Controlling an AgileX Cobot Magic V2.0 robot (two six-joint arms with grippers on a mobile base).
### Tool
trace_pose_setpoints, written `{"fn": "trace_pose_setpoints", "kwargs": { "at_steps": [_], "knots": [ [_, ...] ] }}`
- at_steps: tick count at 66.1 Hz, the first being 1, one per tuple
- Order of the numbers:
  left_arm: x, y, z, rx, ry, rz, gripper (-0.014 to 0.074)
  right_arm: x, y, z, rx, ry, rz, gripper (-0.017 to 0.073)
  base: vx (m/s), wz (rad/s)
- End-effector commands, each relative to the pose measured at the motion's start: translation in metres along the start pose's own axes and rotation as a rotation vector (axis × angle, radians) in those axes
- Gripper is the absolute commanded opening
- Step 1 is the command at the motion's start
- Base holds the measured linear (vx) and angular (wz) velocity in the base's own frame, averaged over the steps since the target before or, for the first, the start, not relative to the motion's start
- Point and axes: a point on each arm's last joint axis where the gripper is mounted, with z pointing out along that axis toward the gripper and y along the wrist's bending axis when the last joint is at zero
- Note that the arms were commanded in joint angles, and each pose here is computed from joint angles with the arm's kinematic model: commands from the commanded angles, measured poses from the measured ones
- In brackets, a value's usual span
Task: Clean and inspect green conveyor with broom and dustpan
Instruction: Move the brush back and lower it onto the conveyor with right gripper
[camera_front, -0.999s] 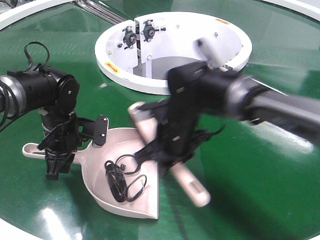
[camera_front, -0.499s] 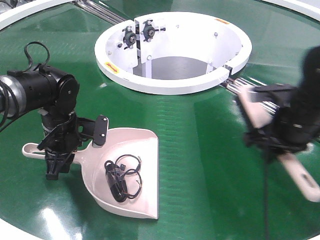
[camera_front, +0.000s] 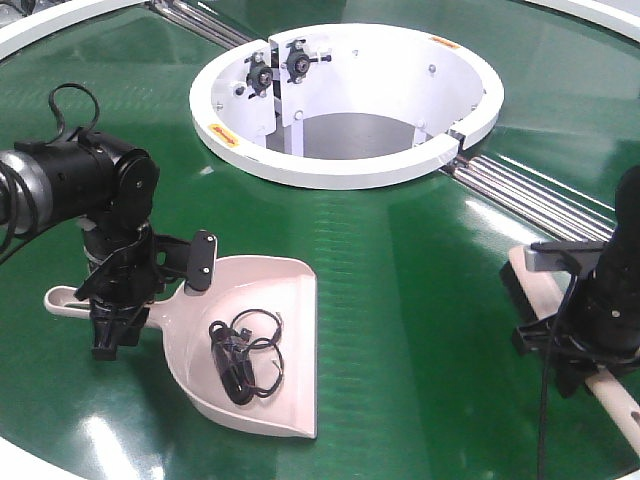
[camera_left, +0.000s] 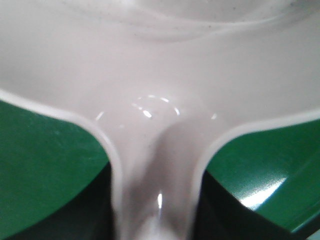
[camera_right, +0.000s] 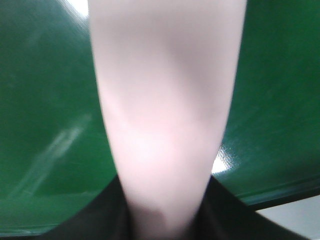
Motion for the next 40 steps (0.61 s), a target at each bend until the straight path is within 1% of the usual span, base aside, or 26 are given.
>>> {"fn": "trace_pose_setpoints", "kwargs": {
  "at_steps": [1, 22, 40],
  "knots": [
    [0.0020, -0.0012, -0.0223, -0.059, -0.024, -0.024, -0.0007, -0.0003, -0.0019, -0.0079, 0.013, -0.042, -0.023, -0.0005, 0.00, 0.00],
    [0.0020, -0.0012, -0.0223, -0.059, -0.024, -0.024, -0.0007, -0.0026, -0.0010, -0.0030, 0.002, -0.025, -0.022, 0.0022, 0.00, 0.00],
    [0.0020, -0.0013, -0.0223, -0.058, -0.023, -0.024, -0.0007, -0.0039, -0.0009, -0.0030, 0.002, -0.039, -0.022, 0.0104, 0.00, 0.00]
  ]
}}
